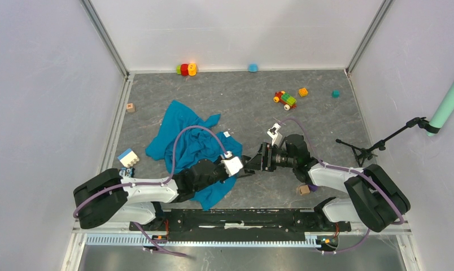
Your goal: Remove the brooch from the garment
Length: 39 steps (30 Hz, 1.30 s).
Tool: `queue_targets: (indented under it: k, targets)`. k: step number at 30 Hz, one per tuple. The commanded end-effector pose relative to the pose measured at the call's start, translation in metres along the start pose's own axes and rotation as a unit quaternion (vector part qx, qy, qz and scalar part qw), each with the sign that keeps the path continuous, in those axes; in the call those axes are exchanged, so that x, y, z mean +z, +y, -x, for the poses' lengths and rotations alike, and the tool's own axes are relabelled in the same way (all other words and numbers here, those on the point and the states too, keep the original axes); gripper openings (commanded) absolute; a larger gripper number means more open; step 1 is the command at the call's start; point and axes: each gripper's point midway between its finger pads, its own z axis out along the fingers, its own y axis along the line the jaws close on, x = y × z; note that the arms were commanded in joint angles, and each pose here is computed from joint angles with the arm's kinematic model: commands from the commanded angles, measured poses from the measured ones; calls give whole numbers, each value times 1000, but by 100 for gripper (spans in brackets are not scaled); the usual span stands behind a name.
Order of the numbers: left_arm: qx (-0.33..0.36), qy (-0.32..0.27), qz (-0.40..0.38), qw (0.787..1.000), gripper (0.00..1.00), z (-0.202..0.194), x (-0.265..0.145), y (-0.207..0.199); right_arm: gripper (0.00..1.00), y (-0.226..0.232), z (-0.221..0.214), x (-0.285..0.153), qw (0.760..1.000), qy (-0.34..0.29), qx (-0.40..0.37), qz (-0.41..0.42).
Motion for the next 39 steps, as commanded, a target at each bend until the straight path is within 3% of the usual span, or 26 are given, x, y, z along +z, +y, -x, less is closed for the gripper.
queue_targets:
  k: [1, 12, 17, 23, 26, 29, 32, 39]
  targets:
    - [23, -12, -11, 1000, 3, 12, 6, -3, 64, 10, 5, -1, 1000, -9, -12, 21]
    - [15, 14, -69, 997, 12, 2, 19, -29, 63, 6, 6, 2, 1000, -15, -2, 19]
    - [16, 29, -106, 994, 27, -7, 21, -44, 63, 1, 6, 3, 1000, -18, 1, 12]
    - [10, 59, -116, 992, 30, -21, 25, -50, 61, -8, 3, 6, 1000, -21, 13, 4]
    - [-1, 46, -115, 992, 37, -15, 22, -49, 61, -14, 4, 6, 1000, -24, 11, -9]
    - [-13, 21, -113, 993, 47, -2, 15, -47, 62, -26, 5, 4, 999, -25, 7, -34]
    - [-20, 5, -110, 994, 49, 7, 8, -45, 63, -38, 9, 0, 997, -26, -9, -67]
    - [-93, -1, -8, 996, 58, 24, -7, -7, 67, -79, 20, -24, 974, -25, -69, -214]
